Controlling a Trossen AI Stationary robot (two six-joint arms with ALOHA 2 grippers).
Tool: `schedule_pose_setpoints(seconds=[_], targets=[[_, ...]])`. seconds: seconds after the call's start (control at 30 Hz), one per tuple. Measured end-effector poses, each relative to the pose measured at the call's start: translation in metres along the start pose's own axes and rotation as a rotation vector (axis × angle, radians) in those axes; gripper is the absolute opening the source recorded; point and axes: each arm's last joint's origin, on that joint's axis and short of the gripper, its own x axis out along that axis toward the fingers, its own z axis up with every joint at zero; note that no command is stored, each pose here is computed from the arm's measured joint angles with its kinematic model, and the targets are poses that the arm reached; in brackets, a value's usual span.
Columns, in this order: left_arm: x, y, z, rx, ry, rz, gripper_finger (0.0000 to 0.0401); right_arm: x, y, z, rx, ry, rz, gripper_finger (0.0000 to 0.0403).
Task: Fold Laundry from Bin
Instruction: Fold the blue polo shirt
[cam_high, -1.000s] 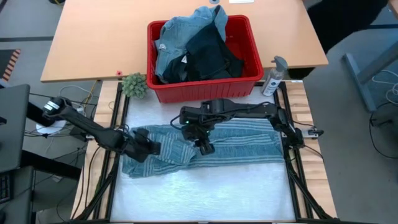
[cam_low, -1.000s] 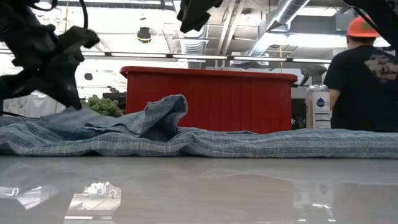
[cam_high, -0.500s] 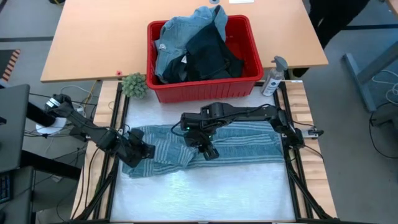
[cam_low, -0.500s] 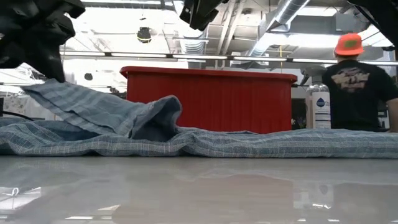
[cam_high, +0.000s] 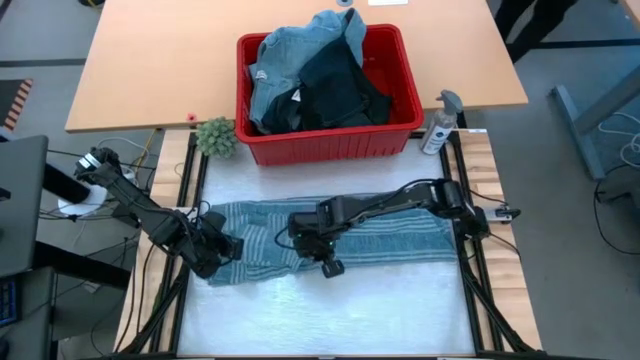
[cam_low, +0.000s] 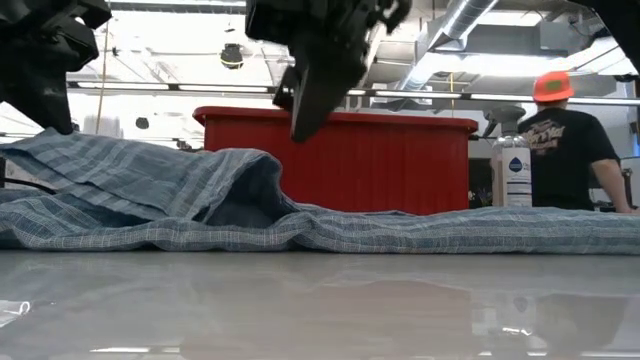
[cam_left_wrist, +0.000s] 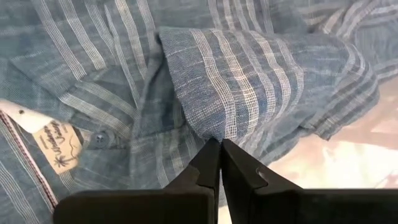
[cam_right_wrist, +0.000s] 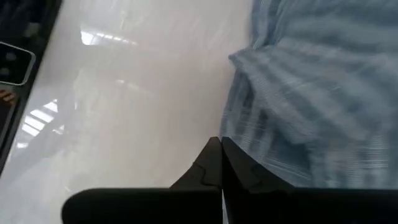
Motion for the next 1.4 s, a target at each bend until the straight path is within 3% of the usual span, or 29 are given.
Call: schedule_pose_setpoints(seconds=[0.4, 0.73, 0.93, 1.4], targets=[[0.0, -0.001, 0.001, 0.001, -0.035, -0.017, 0.0, 0.023, -0.017, -0.002, 0.047, -0.137, -0.206, 0.0015], [0.0, -0.001, 0.001, 0.026, -0.038, -0.017, 0.0, 0.016, -0.034, -0.014, 0.122, -0.051, -0.368, 0.0015], [0.0, -0.001, 0.002, 0.046, -0.058, -0.023, 0.0, 0.014, -0.042, -0.019, 0.137, -0.013, -0.393, 0.0015], [0.0, 0.002, 0.003, 0.086, -0.073, 0.004, 0.0, 0.007, -0.062, -0.024, 0.098, 0.032, -0.543, 0.0015]])
